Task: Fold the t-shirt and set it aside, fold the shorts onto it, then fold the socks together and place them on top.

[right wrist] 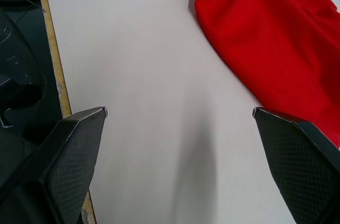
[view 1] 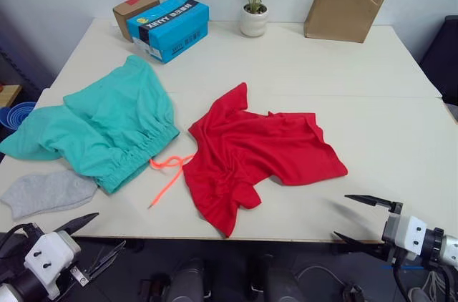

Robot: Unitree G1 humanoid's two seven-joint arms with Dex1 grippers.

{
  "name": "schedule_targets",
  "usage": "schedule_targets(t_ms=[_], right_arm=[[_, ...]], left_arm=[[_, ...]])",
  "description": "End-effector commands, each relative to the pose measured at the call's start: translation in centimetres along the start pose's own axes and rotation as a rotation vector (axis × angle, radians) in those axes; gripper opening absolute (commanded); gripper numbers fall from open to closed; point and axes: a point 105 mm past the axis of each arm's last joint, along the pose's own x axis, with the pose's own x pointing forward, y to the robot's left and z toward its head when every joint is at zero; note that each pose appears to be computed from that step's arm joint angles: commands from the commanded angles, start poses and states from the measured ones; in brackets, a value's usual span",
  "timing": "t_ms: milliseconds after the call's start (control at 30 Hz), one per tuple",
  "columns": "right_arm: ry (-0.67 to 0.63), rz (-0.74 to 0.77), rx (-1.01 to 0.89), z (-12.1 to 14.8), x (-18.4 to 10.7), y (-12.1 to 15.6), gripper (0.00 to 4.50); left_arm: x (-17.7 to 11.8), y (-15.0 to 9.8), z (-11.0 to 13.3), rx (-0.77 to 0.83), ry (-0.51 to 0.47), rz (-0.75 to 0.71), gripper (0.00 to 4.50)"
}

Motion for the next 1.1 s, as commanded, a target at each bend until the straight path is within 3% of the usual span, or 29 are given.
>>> schedule_targets(t_ms=[33,133,233,367,533,633,767,1100], right_arm=[[-0.015,-0.013,-0.003,0.5,-0.1,-0.1,4.5],[-0.011,-0.017,0.0,0.4,-0.2,-0.2,4.5],[-0.008,-0.02,-0.006,0.5,-0.3,-0.6,4.5],[-0.037,-0.049,-0.038,1.9,0.1,-2.6,4.5],[0.009,-0.047,-0.199,2.8,1.0,-5.6,4.5],[0.055,-0.073,-0.273,2.7,1.3,-7.6,4.5],[0.083,-0.041,-0.3,2.4,1.2,-8.2,4.5],[0.153,-0.045,-0.321,1.3,1.0,-9.1,4.5]], left_arm=[[-0.1,-0.2,0.4,0.0,-0.012,-0.005,4.45],[0.2,-1.2,0.7,-0.036,-0.032,-0.054,4.45],[1.3,-2.6,2.3,-0.084,-0.071,-0.148,4.45],[3.3,-4.5,4.9,-0.173,-0.052,-0.317,4.45],[6.8,-5.3,7.6,-0.031,-0.102,-0.424,4.45],[8.6,-7.2,8.4,0.103,-0.122,-0.551,4.45],[10.8,-8.0,8.5,0.258,-0.136,-0.605,4.45],[13.0,-10.2,8.2,0.358,-0.212,-0.649,4.45]])
